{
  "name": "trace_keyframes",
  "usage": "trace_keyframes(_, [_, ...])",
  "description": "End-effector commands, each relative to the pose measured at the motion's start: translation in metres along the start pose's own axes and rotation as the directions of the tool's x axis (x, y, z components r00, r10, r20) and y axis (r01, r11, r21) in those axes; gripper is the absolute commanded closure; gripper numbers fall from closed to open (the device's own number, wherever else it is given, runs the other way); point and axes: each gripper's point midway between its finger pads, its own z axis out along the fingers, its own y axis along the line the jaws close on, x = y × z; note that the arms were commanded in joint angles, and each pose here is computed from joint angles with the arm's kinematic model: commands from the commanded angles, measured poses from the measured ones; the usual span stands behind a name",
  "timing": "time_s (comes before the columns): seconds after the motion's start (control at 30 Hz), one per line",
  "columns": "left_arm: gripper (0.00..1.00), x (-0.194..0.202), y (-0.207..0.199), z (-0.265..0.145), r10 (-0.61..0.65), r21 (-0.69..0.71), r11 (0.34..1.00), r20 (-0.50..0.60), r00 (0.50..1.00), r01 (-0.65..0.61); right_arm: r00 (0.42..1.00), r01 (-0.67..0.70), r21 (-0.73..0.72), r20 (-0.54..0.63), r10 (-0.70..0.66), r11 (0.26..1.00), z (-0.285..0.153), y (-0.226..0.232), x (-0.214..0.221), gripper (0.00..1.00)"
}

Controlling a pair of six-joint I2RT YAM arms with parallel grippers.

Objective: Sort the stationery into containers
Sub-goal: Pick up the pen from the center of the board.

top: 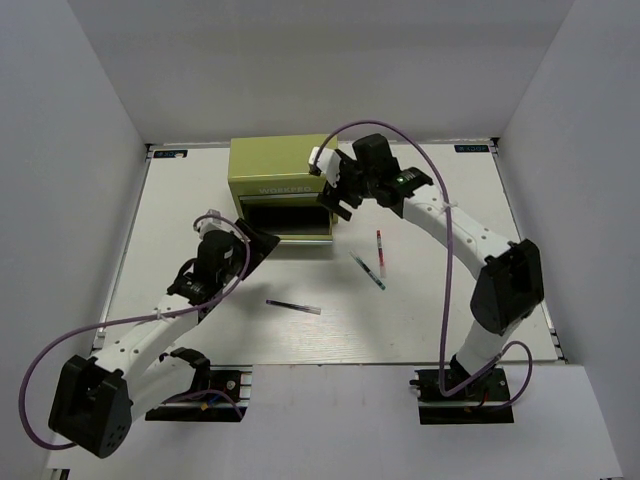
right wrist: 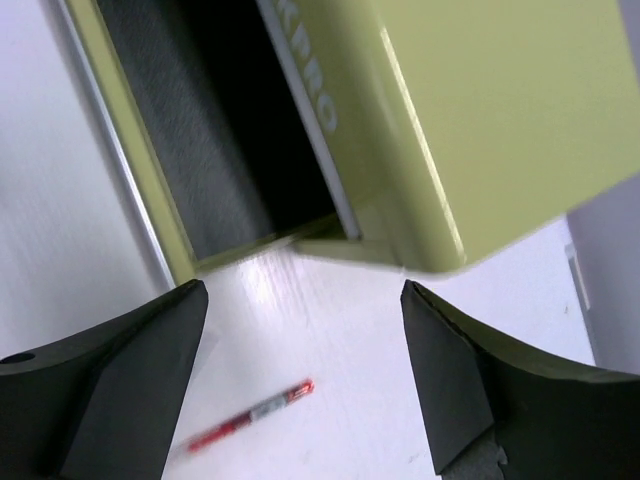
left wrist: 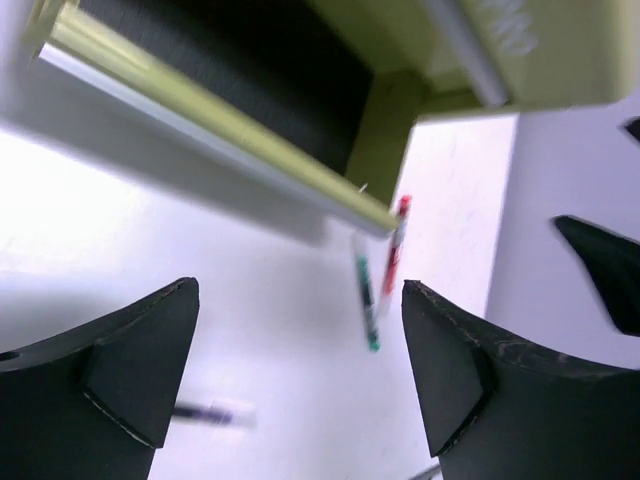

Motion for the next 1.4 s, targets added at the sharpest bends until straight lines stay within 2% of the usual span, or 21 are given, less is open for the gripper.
trace_keyframes(0.0, [0.08,0.024,0.022,-0.015,0.016,-0.089,0.996,-0.132,0.991,-0.028,0.999,-0.036,0.059,0.011,0.036,0.998,-0.038,-0.003,-0.002,0.17])
trace_keyframes(0.03, [0.08,0.026,0.025,-0.017,0.004,-0.102,0.995,-0.138,0.990,-0.018,0.999,-0.053,0.070,0.012,0.052,0.996,-0.044,-0.005,0.001,0.20])
trace_keyframes(0.07, [0.09,0.031,0.028,-0.019,-0.001,-0.117,0.993,-0.155,0.988,-0.017,0.996,-0.089,0.076,0.023,0.088,0.993,-0.057,0.001,0.002,0.29])
trace_keyframes(0.17, [0.12,0.038,0.038,-0.027,-0.019,-0.172,0.985,-0.192,0.981,-0.014,0.983,-0.178,0.063,-0.023,0.180,0.982,-0.066,0.016,0.030,0.47])
trace_keyframes(0.2, [0.12,0.042,0.045,-0.030,-0.032,-0.205,0.979,-0.206,0.978,-0.011,0.970,-0.228,0.051,-0.069,0.231,0.972,-0.065,0.026,0.052,0.61])
trace_keyframes(0.27, [0.15,0.041,0.047,-0.033,-0.042,-0.224,0.975,-0.203,0.978,-0.004,0.956,-0.279,0.062,-0.079,0.283,0.958,-0.067,0.029,0.063,0.73])
trace_keyframes(0.3, [0.15,0.044,0.053,-0.036,-0.056,-0.252,0.968,-0.214,0.975,0.000,0.930,-0.344,0.063,-0.113,0.350,0.937,-0.064,0.038,0.082,0.74])
trace_keyframes(0.4, [0.16,0.045,0.054,-0.040,-0.091,-0.286,0.958,-0.218,0.972,0.025,0.882,-0.438,0.081,-0.153,0.446,0.895,-0.057,0.042,0.108,0.72])
trace_keyframes(0.5, [0.16,0.052,0.062,-0.043,-0.127,-0.341,0.939,-0.240,0.963,0.039,0.821,-0.526,0.073,-0.217,0.528,0.848,-0.039,0.044,0.133,0.58])
trace_keyframes(0.77, [0.16,0.056,0.066,-0.047,-0.175,-0.357,0.930,-0.234,0.956,0.083,0.698,-0.633,0.157,-0.307,0.646,0.758,-0.004,0.030,0.177,0.53])
trace_keyframes(1.07, [0.15,0.057,0.068,-0.052,-0.186,-0.376,0.922,-0.236,0.954,0.087,0.636,-0.620,0.270,-0.376,0.674,0.736,0.009,0.028,0.216,0.52])
trace_keyframes(1.37, [0.14,0.060,0.066,-0.051,-0.194,-0.381,0.920,-0.255,0.947,0.086,0.586,-0.649,0.276,-0.413,0.697,0.709,0.012,0.045,0.235,0.53])
